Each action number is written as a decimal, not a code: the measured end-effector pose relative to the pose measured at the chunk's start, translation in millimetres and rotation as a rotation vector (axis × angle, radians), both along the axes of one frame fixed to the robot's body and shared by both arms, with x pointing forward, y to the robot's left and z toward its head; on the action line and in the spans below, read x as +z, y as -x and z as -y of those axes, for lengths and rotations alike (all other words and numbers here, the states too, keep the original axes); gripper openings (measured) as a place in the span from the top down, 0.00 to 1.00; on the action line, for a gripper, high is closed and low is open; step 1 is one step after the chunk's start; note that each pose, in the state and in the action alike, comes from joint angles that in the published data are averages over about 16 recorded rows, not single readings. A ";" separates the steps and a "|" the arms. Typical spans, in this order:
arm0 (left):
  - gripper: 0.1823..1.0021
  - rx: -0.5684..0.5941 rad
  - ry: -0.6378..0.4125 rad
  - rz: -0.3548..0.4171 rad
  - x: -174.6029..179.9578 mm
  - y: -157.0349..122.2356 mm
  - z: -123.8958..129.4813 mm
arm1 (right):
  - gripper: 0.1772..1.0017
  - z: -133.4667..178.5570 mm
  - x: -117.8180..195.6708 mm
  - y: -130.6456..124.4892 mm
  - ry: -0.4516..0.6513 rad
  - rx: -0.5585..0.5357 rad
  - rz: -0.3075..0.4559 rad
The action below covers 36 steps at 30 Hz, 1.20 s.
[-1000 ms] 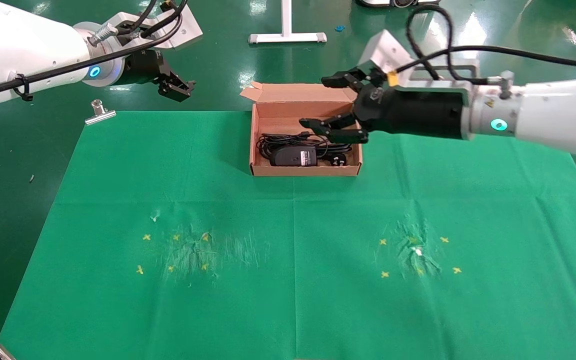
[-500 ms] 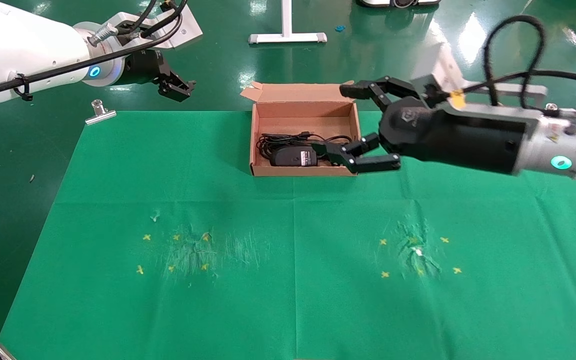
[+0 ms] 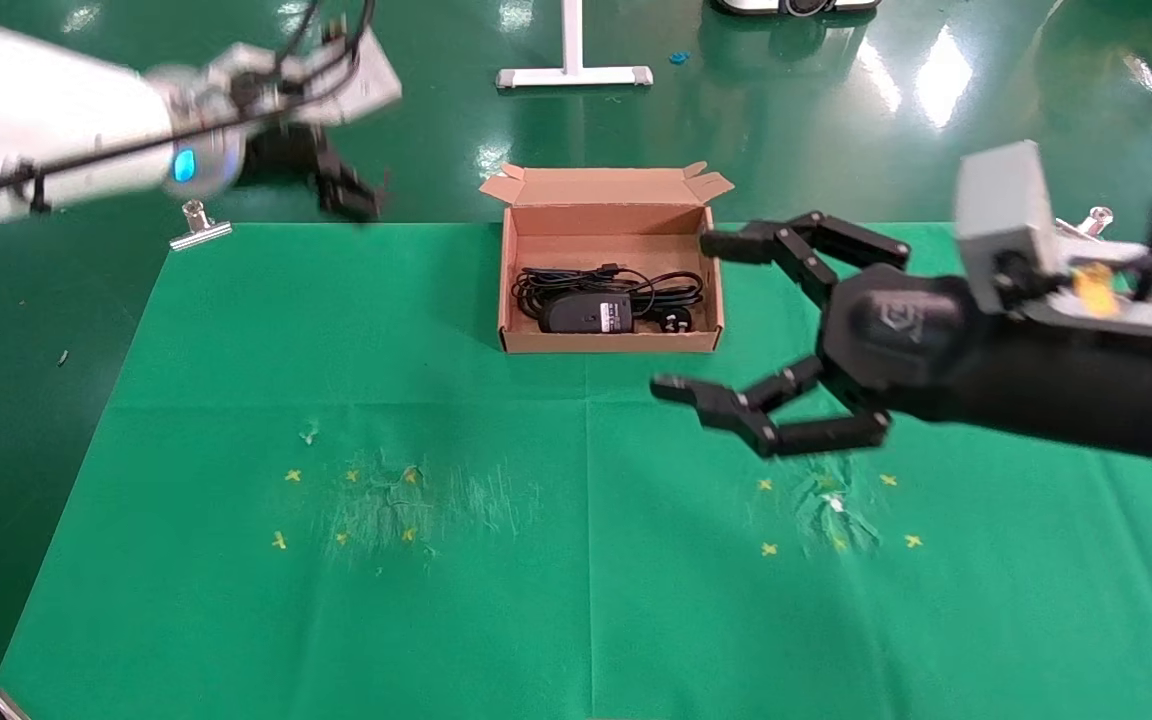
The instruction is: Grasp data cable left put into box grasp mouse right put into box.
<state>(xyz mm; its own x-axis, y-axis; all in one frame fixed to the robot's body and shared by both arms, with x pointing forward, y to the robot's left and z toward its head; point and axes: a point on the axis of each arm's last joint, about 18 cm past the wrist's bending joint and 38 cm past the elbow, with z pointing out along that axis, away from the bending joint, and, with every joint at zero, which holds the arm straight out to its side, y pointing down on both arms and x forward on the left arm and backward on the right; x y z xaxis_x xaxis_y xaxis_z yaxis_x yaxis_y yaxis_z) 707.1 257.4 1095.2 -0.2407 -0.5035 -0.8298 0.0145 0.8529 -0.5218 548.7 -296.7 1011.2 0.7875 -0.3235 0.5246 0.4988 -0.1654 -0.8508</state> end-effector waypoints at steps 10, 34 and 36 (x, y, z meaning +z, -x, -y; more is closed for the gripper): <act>0.00 -0.135 0.149 -0.200 -59.3 16.2 -2.7 | 0.00 4.9 -13.5 50.3 0.014 0.109 -0.042; 0.00 -0.627 0.440 -0.422 -123.4 108.7 -7.0 | 0.00 5.4 -19.1 73.3 0.028 0.160 -0.065; 0.00 -0.674 0.456 -0.419 -123.7 118.6 -8.8 | 0.00 5.4 -19.1 73.3 0.028 0.160 -0.065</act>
